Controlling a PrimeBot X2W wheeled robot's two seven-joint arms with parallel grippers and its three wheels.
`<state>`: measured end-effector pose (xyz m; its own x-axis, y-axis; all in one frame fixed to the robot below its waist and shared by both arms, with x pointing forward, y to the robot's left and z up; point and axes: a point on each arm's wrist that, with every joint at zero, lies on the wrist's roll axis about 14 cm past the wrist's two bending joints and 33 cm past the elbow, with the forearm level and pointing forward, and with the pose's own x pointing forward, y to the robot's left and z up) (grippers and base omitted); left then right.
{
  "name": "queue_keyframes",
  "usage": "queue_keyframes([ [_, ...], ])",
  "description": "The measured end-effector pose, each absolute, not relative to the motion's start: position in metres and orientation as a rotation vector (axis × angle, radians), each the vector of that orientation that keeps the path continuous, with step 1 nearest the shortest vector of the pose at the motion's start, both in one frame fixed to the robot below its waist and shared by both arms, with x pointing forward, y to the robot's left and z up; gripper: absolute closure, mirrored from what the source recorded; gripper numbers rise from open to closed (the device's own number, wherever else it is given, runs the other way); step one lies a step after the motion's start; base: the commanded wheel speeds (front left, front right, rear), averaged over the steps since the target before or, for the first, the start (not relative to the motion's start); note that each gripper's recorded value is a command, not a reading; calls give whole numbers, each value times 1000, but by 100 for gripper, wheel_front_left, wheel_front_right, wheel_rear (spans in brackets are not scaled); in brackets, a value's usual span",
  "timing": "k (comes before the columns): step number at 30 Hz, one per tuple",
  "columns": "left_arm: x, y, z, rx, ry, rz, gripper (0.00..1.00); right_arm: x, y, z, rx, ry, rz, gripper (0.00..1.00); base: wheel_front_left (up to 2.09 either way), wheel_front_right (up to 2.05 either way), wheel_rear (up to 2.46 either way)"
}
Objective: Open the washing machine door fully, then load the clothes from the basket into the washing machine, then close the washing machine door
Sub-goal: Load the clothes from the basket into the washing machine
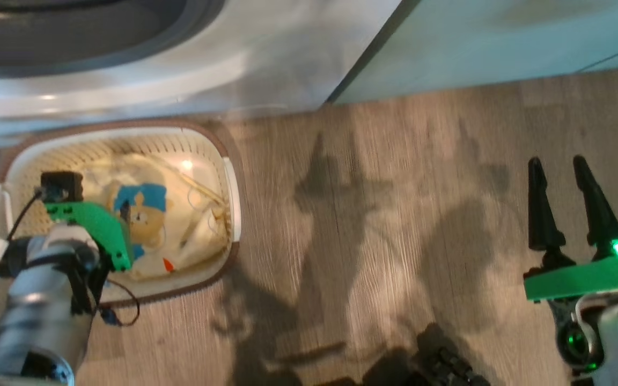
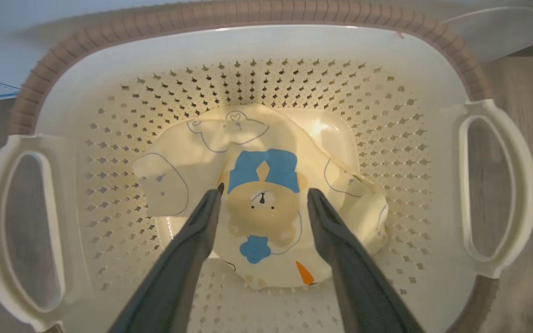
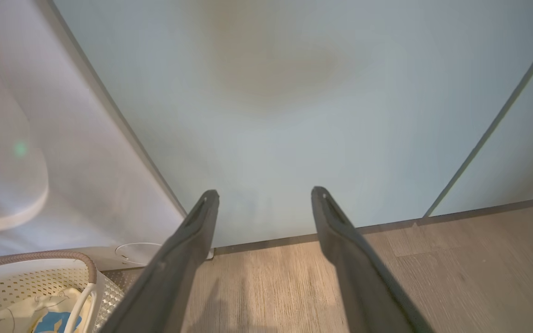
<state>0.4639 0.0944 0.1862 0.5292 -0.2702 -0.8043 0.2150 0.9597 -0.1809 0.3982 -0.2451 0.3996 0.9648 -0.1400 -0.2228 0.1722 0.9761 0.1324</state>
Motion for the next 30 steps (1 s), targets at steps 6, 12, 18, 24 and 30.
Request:
queue_keyframes([
  [6, 478, 90, 150, -33, 1023, -314, 0, 421, -240, 372, 129, 262, -127, 0, 0, 0, 0],
  [12, 477, 99, 121, -14, 1075, -306, 0, 432, -238, 349, 113, 302, -109, 0, 0, 0, 0],
  [18, 483, 110, 102, 12, 1091, -285, 0, 438, -238, 335, 99, 326, -98, 0, 0, 0, 0],
  [24, 487, 109, 85, 21, 1103, -291, 0, 442, -238, 320, 88, 352, -90, 0, 0, 0, 0],
  [30, 478, 111, 71, 61, 1136, -304, 0, 440, -240, 310, 70, 380, -85, 0, 0, 0, 0],
])
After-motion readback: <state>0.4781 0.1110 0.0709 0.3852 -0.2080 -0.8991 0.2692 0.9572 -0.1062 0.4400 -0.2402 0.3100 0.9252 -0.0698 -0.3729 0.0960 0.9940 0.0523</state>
